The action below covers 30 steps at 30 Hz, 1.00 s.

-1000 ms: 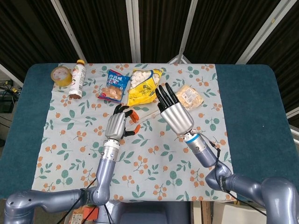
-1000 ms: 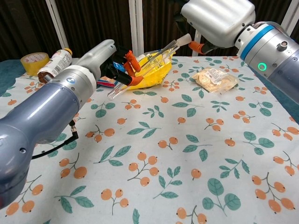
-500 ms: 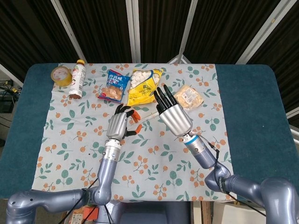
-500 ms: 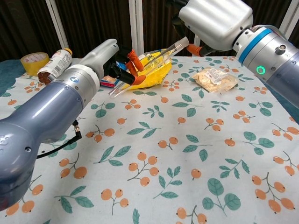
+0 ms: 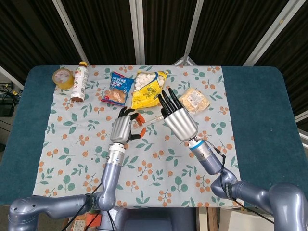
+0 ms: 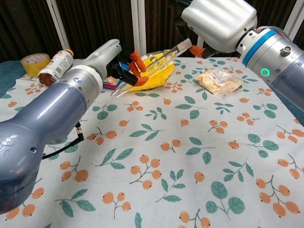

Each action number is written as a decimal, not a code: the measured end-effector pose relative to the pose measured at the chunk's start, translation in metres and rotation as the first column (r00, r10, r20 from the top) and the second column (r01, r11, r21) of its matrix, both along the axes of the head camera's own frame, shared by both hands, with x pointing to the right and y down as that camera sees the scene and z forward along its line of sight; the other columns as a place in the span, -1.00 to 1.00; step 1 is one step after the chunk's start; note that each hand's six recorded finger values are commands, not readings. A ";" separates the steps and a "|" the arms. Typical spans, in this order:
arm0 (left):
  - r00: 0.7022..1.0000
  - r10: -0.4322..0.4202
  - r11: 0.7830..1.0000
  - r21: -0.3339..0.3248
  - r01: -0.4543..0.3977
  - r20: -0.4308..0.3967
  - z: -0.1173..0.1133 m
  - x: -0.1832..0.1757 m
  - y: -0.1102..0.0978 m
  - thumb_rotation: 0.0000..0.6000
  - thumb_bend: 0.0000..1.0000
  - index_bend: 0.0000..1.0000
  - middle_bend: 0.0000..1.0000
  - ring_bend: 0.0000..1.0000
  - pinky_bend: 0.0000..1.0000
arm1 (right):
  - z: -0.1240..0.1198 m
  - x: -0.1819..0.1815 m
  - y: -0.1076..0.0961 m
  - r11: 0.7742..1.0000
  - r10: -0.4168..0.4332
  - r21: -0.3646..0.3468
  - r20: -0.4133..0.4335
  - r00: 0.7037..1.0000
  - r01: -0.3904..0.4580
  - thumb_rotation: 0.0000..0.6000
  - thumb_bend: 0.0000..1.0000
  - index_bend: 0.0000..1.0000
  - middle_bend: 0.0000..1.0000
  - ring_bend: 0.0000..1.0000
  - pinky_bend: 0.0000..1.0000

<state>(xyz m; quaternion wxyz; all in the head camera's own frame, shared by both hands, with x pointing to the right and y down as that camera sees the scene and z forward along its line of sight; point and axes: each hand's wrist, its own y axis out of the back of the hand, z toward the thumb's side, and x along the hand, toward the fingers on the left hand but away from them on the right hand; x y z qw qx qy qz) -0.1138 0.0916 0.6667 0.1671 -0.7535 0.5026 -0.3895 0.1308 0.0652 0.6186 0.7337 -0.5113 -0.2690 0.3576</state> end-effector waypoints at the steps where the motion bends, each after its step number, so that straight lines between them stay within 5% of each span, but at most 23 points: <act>1: 1.000 0.001 1.000 0.000 -0.001 -0.002 0.000 0.001 0.000 1.00 0.54 0.34 0.31 -0.65 -1.00 | 0.000 0.000 0.000 1.000 0.000 0.000 0.000 1.000 0.000 1.00 -0.21 0.37 -0.63 -0.97 -0.98; 18: 1.000 0.006 1.000 0.011 -0.006 -0.015 -0.006 0.009 -0.001 1.00 0.54 0.34 0.31 -0.65 -1.00 | -0.003 -0.002 0.001 1.000 -0.015 0.000 0.009 1.000 0.015 1.00 -0.21 0.33 -0.63 -0.97 -0.98; 27: 1.000 -0.001 1.000 0.017 0.001 -0.021 -0.008 0.009 -0.002 1.00 0.54 0.34 0.31 -0.65 -1.00 | -0.001 0.002 0.002 1.000 -0.010 -0.012 -0.023 1.000 0.010 1.00 -0.21 -0.84 -0.88 -1.00 -0.98; 30: 1.000 -0.004 1.000 0.018 0.004 -0.022 -0.008 0.008 -0.002 1.00 0.54 0.34 0.31 -0.65 -1.00 | -0.001 0.004 0.002 1.000 0.000 -0.021 -0.029 1.000 0.000 1.00 -0.21 -1.00 -0.94 -1.00 -0.98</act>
